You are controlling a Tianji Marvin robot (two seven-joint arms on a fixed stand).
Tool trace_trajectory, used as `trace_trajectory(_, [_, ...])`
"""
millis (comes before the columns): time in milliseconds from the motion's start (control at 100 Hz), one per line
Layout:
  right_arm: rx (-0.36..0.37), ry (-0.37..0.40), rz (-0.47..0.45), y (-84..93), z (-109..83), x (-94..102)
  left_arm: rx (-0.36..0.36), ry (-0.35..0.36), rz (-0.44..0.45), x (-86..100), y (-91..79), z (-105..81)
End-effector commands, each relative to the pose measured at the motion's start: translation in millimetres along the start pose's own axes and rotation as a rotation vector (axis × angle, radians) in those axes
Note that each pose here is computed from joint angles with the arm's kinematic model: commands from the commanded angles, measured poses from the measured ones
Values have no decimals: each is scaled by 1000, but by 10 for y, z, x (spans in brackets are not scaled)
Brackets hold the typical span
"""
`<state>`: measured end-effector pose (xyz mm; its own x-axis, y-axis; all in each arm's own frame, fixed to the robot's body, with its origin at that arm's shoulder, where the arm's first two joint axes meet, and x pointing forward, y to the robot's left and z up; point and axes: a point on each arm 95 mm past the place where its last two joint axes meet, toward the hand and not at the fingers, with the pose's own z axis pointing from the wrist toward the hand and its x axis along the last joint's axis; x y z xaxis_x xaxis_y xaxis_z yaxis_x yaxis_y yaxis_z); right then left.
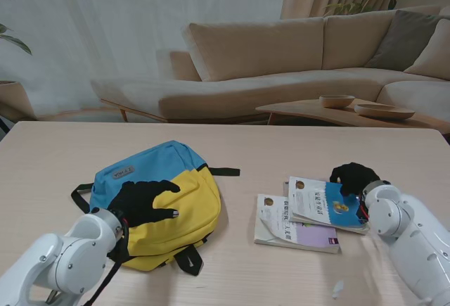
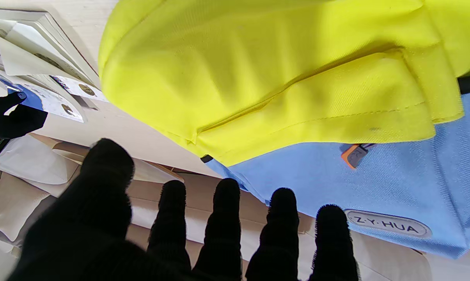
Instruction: Pack books into the school bag then zip close the school bag
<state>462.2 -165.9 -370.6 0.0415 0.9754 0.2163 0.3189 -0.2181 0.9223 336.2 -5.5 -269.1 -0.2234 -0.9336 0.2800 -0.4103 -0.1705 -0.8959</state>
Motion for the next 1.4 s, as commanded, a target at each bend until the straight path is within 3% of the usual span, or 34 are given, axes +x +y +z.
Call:
trace_trajectory(0, [41, 7, 6, -188, -39, 54, -12, 8, -6, 37, 12, -26])
trace_trajectory(610, [-136, 44, 172, 179, -353, 227, 8, 22, -8, 37, -19, -87])
trace_trajectory(860, [-173, 82, 246, 379, -505, 294, 20, 35, -15, 44, -26, -102])
trace_trajectory(1120, [-242, 139, 297, 653, -676, 387, 30, 54, -33, 53, -27, -98])
trace_trajectory(1390, [-336, 187, 304, 1006, -786, 625, 46, 101, -75, 55, -39, -69])
